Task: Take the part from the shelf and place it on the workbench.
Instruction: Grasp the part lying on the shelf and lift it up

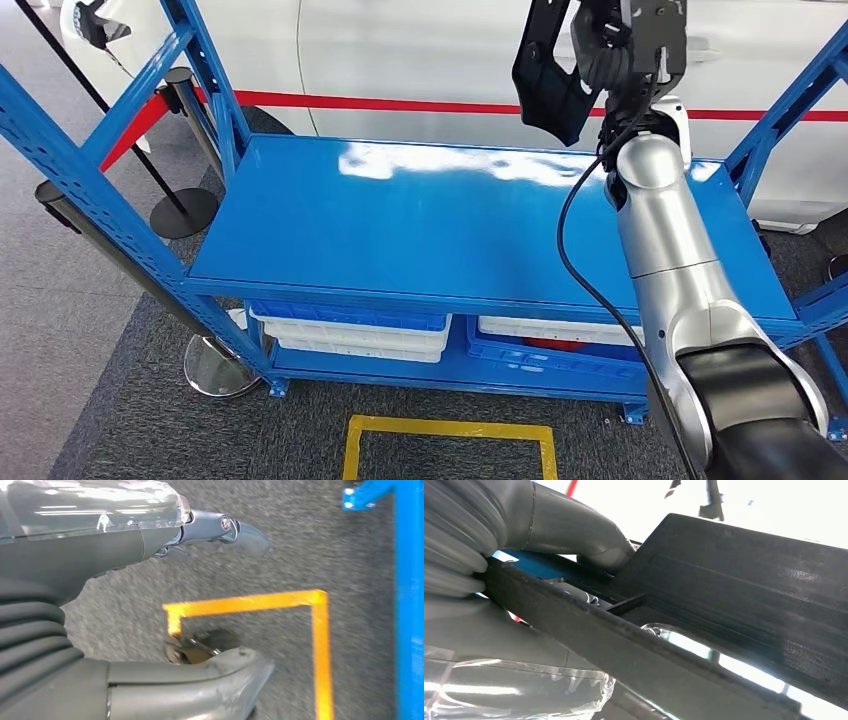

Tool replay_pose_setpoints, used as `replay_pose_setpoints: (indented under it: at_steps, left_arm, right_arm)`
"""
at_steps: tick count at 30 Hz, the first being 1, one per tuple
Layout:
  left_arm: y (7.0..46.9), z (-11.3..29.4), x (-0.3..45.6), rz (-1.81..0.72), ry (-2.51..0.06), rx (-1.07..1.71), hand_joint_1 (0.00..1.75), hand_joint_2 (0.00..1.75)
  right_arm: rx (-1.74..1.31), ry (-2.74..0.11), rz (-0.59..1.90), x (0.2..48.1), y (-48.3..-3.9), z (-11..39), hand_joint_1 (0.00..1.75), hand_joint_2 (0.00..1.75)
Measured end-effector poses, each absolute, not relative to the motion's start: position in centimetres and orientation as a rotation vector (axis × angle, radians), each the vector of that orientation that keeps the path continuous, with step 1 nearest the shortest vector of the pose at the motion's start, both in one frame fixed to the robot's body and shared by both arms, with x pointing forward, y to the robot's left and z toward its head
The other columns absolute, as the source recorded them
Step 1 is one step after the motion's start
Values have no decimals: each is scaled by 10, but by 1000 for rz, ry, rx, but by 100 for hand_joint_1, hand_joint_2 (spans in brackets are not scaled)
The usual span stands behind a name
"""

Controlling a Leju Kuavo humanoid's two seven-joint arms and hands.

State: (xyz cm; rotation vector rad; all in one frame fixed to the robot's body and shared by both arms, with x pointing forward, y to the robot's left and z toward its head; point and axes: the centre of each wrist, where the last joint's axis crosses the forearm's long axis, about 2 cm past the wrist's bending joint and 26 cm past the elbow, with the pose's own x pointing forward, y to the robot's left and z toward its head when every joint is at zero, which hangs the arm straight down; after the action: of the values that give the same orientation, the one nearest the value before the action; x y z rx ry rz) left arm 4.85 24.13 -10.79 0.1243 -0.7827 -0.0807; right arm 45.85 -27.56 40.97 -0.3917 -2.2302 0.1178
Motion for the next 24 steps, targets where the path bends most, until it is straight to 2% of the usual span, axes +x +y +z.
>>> replay_pose_setpoints:
  at_steps: [24]
  left_arm:
    - [237,-108,51,8,-785,3,0,175]
  right_arm:
    - [-206,-2273,128,423,-275,352,175,175]
